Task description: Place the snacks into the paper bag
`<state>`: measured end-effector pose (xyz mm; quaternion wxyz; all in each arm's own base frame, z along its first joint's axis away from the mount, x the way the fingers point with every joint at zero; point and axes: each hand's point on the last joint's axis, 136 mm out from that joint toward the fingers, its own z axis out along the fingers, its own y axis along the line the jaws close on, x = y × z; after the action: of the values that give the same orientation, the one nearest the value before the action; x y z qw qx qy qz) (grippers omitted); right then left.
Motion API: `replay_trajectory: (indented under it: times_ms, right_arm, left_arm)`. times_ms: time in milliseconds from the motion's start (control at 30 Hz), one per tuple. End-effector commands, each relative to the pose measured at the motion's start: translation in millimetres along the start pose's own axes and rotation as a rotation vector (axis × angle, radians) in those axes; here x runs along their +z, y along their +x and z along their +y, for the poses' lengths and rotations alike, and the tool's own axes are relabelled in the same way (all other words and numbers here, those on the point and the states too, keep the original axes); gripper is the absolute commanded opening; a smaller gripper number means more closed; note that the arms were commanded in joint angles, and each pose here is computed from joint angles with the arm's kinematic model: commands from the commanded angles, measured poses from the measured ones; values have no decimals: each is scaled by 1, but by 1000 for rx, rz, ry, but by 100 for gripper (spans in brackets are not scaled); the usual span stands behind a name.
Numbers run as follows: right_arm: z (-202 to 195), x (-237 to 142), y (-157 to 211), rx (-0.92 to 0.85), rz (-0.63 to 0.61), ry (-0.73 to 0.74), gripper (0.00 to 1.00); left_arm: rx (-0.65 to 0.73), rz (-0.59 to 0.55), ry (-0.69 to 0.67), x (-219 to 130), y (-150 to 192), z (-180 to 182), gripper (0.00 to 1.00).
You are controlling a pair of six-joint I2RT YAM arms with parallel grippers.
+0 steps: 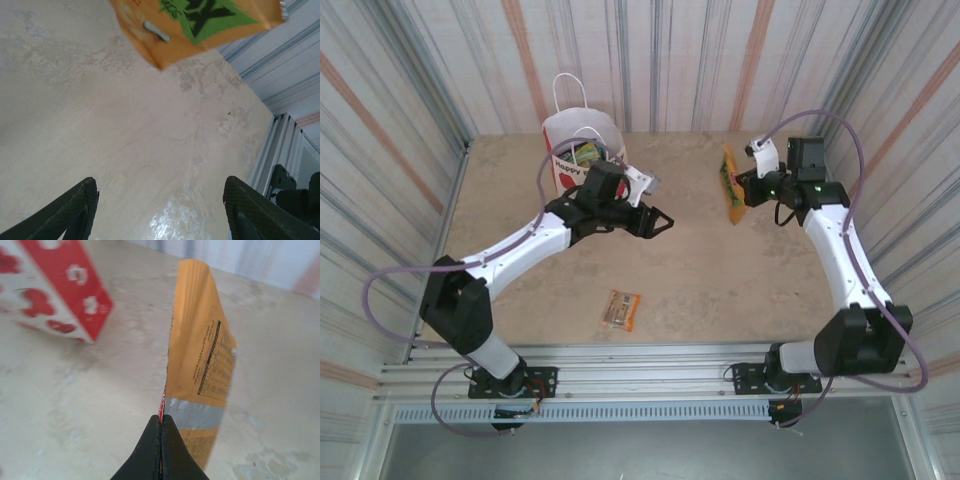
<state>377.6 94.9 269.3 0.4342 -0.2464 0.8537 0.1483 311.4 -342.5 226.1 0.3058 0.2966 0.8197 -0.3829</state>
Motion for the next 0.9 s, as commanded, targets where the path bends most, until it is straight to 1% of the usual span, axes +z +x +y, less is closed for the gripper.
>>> replay_trajectory:
  times_ms: [0, 167, 267, 467, 600, 733, 867]
  right_arm:
    - [49, -20, 3, -192, -27, -181, 0]
    - [99, -40, 0, -307, -86, -345, 0]
    - [125, -48, 3, -385, -113, -437, 0]
    - [149, -55, 9, -451, -94, -511, 0]
    - [161, -61, 8, -466, -114, -562, 0]
    - [167, -62, 6, -480, -128, -579, 0]
    - [172, -62, 4, -486, -131, -593, 0]
  left_arm:
    - [164, -25, 71, -25, -1, -22, 69]
    - [299, 26, 115, -43, 15, -29, 70]
    - [345, 43, 117, -52, 20, -29, 71]
    - [436, 68, 100, -60, 27, -28, 74]
    - [456, 72, 159, -60, 28, -37, 74]
    - [469, 69, 203, -56, 26, -45, 72]
    - [483, 72, 220, -51, 22, -49, 65]
